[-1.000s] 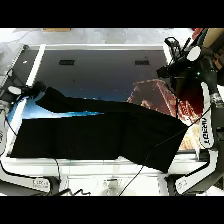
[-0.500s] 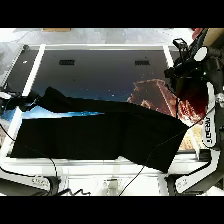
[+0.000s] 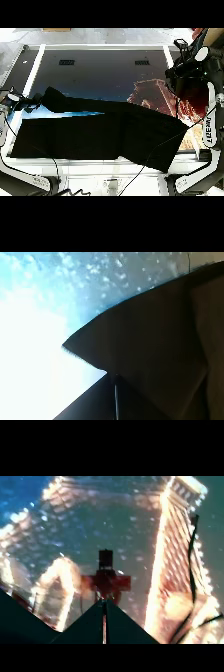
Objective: Fold the clothes and pants, and hang the long-sleeved shirts on hangers.
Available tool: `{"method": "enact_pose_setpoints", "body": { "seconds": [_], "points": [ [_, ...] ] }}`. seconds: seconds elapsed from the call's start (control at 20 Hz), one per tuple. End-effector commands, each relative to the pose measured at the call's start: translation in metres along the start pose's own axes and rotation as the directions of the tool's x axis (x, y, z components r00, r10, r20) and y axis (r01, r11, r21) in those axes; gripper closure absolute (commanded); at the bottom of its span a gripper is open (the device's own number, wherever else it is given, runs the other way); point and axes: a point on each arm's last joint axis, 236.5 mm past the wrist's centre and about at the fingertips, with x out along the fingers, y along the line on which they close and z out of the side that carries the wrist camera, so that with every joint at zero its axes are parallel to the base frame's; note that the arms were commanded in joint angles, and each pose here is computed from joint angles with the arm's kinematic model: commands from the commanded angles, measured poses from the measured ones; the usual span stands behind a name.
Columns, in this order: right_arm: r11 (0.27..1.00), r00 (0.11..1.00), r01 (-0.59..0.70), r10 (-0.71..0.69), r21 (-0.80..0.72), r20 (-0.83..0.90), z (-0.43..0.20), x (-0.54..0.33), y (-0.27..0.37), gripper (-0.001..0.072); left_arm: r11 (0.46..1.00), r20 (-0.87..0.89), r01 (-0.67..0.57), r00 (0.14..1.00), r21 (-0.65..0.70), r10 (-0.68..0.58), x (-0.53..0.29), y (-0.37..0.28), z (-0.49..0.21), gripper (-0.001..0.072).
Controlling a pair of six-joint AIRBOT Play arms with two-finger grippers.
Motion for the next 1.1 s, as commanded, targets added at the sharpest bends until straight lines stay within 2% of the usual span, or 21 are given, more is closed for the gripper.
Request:
{"method": "enact_pose_setpoints", "body": {
  "seconds": [0.0,0.15,0.3,0.45,0.6,0.7,0.8,0.95,1.05],
  "points": [
    [0.999,0.997,0.051,-0.05,0.019,-0.057,-0.019,-0.003,-0.026,0.0696,1.0,0.108,0.026,0.994,0.012,-0.028,-0.005,-0.015,0.029,0.0699],
    [0.989,0.991,0.069,-0.054,0.129,-0.12,-0.047,-0.011,-0.058,0.0697,0.988,0.224,0.062,0.97,0.14,-0.093,-0.052,-0.051,0.072,0.07],
    [0.974,0.97,0.031,0.024,0.224,-0.24,-0.094,-0.024,-0.073,0.0698,0.953,0.3,0.071,0.94,0.296,-0.163,-0.118,-0.091,0.096,0.0701],
    [0.931,0.951,-0.105,0.197,0.35,-0.238,-0.119,-0.041,-0.069,0.0698,0.9,0.343,0.048,0.915,0.433,-0.214,-0.174,-0.116,0.1,0.0701],
    [0.865,0.921,-0.229,0.341,0.445,-0.188,-0.133,-0.052,-0.064,0.0697,0.855,0.303,0.037,0.927,0.517,-0.223,-0.189,-0.122,0.087,0.07],
    [0.826,0.894,-0.247,0.395,0.507,-0.209,-0.156,-0.045,-0.06,0.0697,0.842,0.226,0.039,0.956,0.538,-0.188,-0.179,-0.113,0.069,0.07],
    [0.786,0.848,-0.285,0.473,0.549,-0.238,-0.185,-0.035,-0.045,0.0698,0.809,0.173,-0.035,0.981,0.587,-0.083,-0.169,-0.087,0.058,0.07],
    [0.688,0.743,-0.394,0.628,0.61,-0.229,-0.229,-0.022,-0.008,0.0697,0.746,0.15,-0.152,0.986,0.649,0.071,-0.167,-0.05,0.053,0.07],
    [0.618,0.665,-0.454,0.714,0.642,-0.217,-0.258,-0.016,0.017,0.0697,0.723,0.152,-0.191,0.981,0.665,0.119,-0.168,-0.038,0.053,0.07]
  ]
}}
